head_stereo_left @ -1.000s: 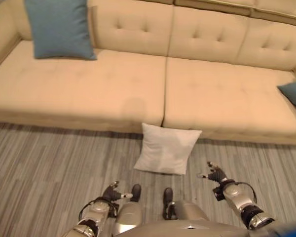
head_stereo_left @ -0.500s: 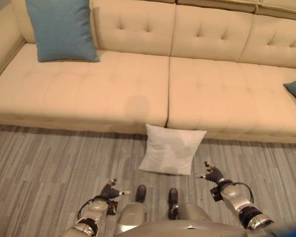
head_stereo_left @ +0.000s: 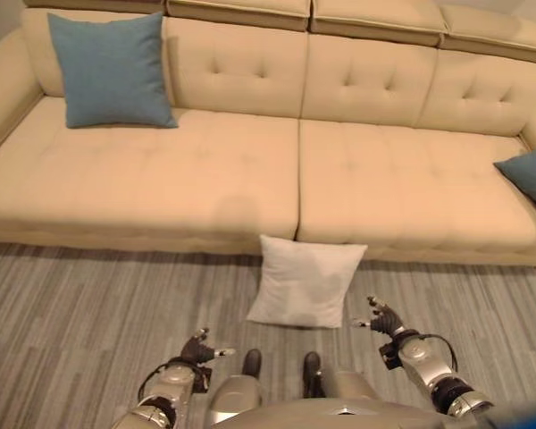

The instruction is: Pick up all the scattered cushions and arrange them neatly on the sofa.

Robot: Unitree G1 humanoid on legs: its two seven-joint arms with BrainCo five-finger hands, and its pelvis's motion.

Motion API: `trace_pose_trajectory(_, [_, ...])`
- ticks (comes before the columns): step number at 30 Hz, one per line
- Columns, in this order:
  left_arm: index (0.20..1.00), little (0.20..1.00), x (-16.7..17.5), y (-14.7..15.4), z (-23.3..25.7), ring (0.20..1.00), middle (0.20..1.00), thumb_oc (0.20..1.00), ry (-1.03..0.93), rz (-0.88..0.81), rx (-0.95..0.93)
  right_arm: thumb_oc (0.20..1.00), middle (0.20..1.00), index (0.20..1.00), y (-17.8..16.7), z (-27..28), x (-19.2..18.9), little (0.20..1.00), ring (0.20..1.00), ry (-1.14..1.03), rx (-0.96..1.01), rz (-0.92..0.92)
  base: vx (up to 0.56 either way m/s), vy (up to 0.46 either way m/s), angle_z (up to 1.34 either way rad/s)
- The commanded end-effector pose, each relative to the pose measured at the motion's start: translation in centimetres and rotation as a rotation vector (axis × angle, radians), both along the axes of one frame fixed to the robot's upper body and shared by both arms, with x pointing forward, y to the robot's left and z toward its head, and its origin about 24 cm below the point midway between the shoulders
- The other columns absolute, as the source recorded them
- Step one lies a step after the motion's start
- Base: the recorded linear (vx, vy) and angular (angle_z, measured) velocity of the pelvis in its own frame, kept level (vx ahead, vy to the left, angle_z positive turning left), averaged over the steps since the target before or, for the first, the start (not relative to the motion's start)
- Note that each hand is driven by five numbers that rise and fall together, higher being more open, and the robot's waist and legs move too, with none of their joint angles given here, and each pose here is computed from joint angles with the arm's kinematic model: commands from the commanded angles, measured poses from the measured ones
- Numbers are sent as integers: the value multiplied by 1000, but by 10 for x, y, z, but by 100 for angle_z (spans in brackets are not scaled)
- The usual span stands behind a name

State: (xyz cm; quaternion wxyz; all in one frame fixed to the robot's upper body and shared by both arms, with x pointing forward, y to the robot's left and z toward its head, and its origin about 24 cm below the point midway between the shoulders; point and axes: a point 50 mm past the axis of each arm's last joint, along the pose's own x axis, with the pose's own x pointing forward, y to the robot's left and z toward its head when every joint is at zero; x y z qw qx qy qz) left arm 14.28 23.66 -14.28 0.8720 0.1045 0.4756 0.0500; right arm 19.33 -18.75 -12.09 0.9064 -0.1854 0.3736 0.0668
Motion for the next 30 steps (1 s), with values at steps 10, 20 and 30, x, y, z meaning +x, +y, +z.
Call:
trace_pose_trajectory(10, [1000,1000,41,-15,17,1000,1000,1000,-140,-69,-29,1000,1000,1000,-18,17,13,1000,1000,-109,-19,-12,148,-115,68])
trace_pose_trajectory(20, [1000,1000,44,23,30,1000,1000,1000,-185,9,57,1000,1000,1000,-1,27,32,1000,1000,-160,21,22,104,259,-67])
trace_pose_trajectory(30, [1000,1000,102,15,73,1000,1000,1000,-461,38,56,1000,1000,1000,7,60,71,1000,1000,-322,12,58,-36,38,-7])
